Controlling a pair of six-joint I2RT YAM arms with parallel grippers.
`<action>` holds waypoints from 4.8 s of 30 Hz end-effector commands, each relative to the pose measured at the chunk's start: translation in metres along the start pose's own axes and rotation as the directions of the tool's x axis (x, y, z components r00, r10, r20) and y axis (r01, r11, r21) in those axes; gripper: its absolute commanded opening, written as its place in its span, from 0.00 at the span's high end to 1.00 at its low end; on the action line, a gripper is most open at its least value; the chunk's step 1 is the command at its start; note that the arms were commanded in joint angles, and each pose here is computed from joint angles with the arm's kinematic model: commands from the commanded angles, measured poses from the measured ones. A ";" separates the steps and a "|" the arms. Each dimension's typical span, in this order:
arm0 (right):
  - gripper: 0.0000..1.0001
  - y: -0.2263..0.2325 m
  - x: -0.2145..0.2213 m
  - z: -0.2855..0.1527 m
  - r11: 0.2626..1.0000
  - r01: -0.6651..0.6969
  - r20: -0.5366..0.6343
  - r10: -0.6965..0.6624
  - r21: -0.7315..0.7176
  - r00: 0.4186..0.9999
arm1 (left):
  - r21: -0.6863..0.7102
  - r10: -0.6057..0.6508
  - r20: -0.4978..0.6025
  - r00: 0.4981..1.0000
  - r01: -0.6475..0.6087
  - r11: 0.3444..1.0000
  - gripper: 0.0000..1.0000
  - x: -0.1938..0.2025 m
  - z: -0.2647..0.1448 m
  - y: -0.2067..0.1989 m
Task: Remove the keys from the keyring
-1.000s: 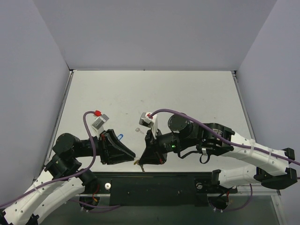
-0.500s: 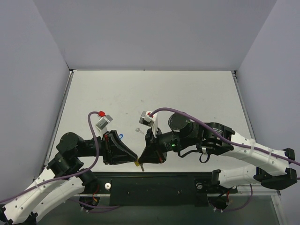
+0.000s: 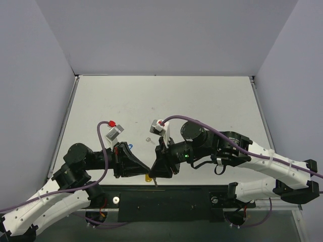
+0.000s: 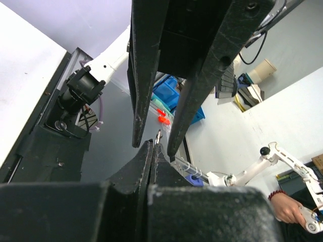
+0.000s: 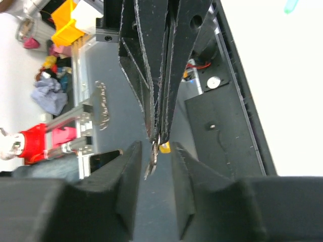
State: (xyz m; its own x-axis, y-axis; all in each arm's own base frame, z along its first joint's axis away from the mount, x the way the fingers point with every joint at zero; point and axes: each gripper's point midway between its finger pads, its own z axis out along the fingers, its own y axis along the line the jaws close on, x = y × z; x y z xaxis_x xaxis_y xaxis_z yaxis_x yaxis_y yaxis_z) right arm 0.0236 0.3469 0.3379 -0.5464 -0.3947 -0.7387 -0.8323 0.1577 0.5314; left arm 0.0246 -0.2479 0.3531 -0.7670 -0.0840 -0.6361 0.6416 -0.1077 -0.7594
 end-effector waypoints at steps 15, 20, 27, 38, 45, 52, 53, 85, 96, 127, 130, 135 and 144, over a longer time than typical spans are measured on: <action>0.58 -0.022 -0.076 -0.058 0.988 -0.148 0.563 0.098 0.044 0.821 | -0.001 0.005 0.345 0.939 -0.005 1.000 1.00 -0.070 0.000 -0.018; 0.58 -0.017 -0.083 -0.060 0.989 -0.148 0.608 0.119 -0.003 0.785 | 0.005 0.001 0.364 0.931 -0.003 1.000 1.00 -0.077 0.002 -0.020; 0.60 -0.016 -0.087 -0.059 0.989 -0.147 0.620 0.131 -0.025 0.774 | 0.039 -0.011 0.409 0.912 -0.005 0.999 1.00 -0.088 0.001 -0.029; 0.75 -0.010 -0.086 -0.047 0.990 -0.135 0.592 0.137 -0.049 0.794 | 0.029 -0.011 0.424 0.906 -0.001 1.000 1.00 -0.091 0.002 -0.026; 0.90 -0.009 -0.085 -0.042 0.990 -0.133 0.582 0.140 -0.054 0.801 | 0.022 -0.012 0.421 0.907 0.003 1.000 1.00 -0.091 0.003 -0.024; 1.00 -0.009 -0.083 -0.040 0.989 -0.133 0.577 0.142 -0.058 0.804 | -0.014 -0.006 0.410 0.912 0.013 1.000 1.00 -0.088 0.003 -0.016; 1.00 -0.010 -0.083 -0.040 0.989 -0.134 0.577 0.141 -0.054 0.804 | -0.015 -0.003 0.409 0.913 0.010 1.000 1.00 -0.088 0.003 -0.017; 1.00 -0.016 -0.070 -0.040 0.992 -0.129 0.535 0.108 0.003 0.838 | -0.035 0.007 0.402 0.916 0.008 0.999 1.00 -0.090 0.003 -0.018; 1.00 -0.030 -0.054 -0.041 0.983 -0.141 0.444 0.076 0.115 0.893 | -0.079 0.034 0.308 0.951 -0.010 0.997 1.00 -0.078 0.009 -0.013; 1.00 -0.033 -0.038 -0.025 0.980 -0.138 0.315 0.087 0.143 0.945 | -0.205 0.091 -0.011 0.996 -0.091 0.975 1.00 -0.040 0.012 0.003; 1.00 -0.033 -0.038 -0.026 0.980 -0.138 0.317 0.087 0.140 0.944 | -0.208 0.093 0.001 0.996 -0.091 0.974 1.00 -0.041 0.012 0.004; 1.00 -0.035 -0.037 -0.024 0.980 -0.139 0.321 0.086 0.144 0.943 | -0.179 0.084 0.034 0.996 -0.077 0.981 1.00 -0.044 0.012 -0.003; 0.71 -0.029 -0.044 -0.027 0.987 -0.126 0.373 0.079 0.103 0.925 | -0.081 0.062 0.123 0.990 -0.052 0.995 1.00 -0.054 0.014 -0.020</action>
State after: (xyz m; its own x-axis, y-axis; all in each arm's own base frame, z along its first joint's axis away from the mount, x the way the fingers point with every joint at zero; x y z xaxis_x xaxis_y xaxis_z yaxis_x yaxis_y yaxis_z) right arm 0.0695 0.3329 0.3496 -0.6351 -0.0882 -0.7674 -0.7456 0.3298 0.5791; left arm 0.0634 -0.2576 0.3677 -0.7454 -0.1471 -0.6501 0.6419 0.1044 -0.7596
